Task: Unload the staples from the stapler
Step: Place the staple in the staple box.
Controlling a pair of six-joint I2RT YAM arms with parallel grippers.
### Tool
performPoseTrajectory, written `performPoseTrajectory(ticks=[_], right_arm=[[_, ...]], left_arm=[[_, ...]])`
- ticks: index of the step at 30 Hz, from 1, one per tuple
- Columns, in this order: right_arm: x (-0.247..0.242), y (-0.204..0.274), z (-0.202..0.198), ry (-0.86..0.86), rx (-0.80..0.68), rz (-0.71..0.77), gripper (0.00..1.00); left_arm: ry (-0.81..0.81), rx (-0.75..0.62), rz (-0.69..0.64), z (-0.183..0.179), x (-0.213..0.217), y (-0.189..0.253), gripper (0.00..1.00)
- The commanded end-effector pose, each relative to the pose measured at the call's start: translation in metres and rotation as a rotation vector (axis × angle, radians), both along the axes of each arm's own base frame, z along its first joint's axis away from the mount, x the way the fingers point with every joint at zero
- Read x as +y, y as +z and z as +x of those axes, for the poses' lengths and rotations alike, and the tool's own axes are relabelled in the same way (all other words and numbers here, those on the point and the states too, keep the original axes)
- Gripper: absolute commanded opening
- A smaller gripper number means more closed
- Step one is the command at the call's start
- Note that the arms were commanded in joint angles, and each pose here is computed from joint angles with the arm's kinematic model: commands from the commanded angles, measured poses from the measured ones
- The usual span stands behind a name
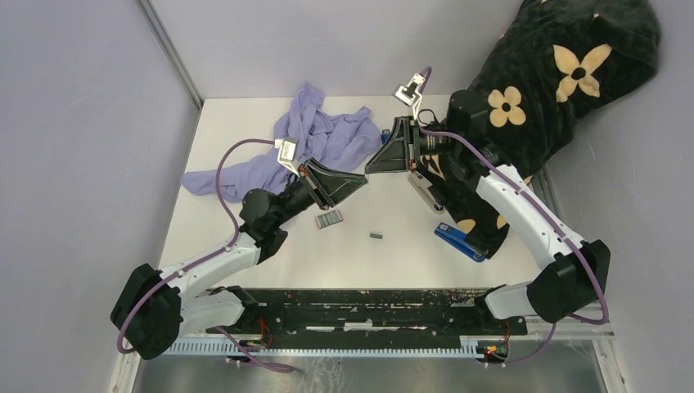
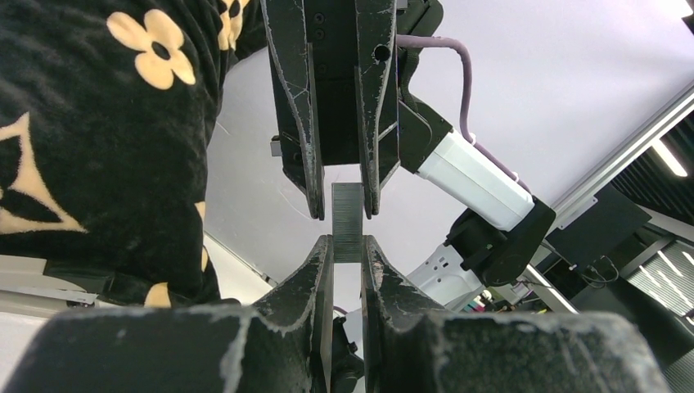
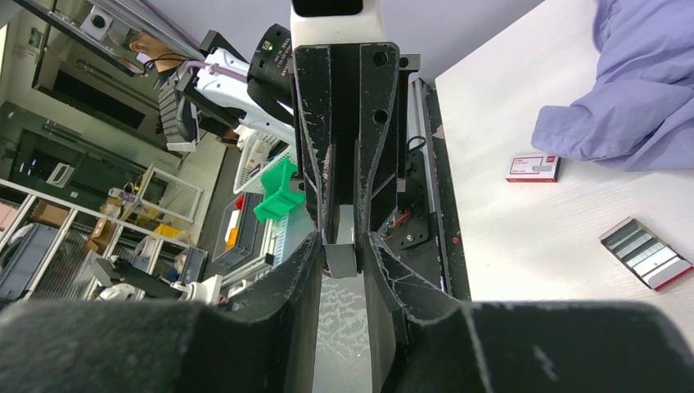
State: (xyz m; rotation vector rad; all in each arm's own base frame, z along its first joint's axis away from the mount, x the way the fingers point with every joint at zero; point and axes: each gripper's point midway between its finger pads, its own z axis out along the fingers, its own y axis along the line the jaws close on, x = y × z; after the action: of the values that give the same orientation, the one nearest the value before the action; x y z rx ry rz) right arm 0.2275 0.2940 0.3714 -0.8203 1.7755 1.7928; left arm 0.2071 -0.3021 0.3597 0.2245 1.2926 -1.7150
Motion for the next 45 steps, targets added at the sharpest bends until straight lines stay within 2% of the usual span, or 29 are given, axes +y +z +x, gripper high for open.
performPoseTrajectory(ticks=[1, 4, 10, 13, 15, 18, 21, 23, 33, 38, 45], right_arm=[[-0.003, 0.027, -0.009, 0.002, -0.110, 0.038, 0.30], [-0.003, 0.028, -0.009, -0.001, -0.112, 0.037, 0.27], [-0.003, 0.024, -0.008, -0.002, -0.120, 0.029, 0.12], [-0.003, 0.020, -0.007, -0.009, -0.126, 0.014, 0.11], [-0.005, 0.015, -0.006, -0.020, -0.135, -0.001, 0.11], [-0.007, 0.002, -0.004, -0.039, -0.156, -0.036, 0.11], [-0.010, -0.018, 0.000, -0.073, -0.206, -0.094, 0.12], [-0.014, -0.036, 0.004, -0.107, -0.223, -0.151, 0.12], [-0.019, -0.108, 0.018, -0.194, -0.339, -0.373, 0.13], [-0.012, -0.131, 0.023, -0.204, -0.362, -0.456, 0.13], [0.009, -0.163, 0.024, -0.171, -0.399, -0.572, 0.13]], left_arm=[[-0.015, -0.017, -0.047, -0.006, 0.004, 0.012, 0.11], [-0.015, -0.015, -0.045, -0.006, 0.004, 0.012, 0.11], [-0.014, -0.007, -0.040, -0.005, 0.004, 0.010, 0.15], [-0.004, 0.001, -0.036, -0.005, 0.006, 0.008, 0.27], [0.009, 0.011, -0.029, -0.005, 0.008, 0.005, 0.41], [0.050, 0.016, -0.013, -0.008, 0.018, 0.001, 0.56], [0.134, 0.020, 0.028, -0.012, 0.035, -0.010, 0.66], [0.214, 0.038, 0.085, -0.009, 0.047, -0.025, 0.69], [0.583, 0.175, 0.594, 0.019, 0.111, -0.154, 0.71], [0.679, 0.187, 0.671, 0.029, 0.128, -0.193, 0.71], [0.812, 0.135, 0.674, 0.037, 0.150, -0.205, 0.73]])
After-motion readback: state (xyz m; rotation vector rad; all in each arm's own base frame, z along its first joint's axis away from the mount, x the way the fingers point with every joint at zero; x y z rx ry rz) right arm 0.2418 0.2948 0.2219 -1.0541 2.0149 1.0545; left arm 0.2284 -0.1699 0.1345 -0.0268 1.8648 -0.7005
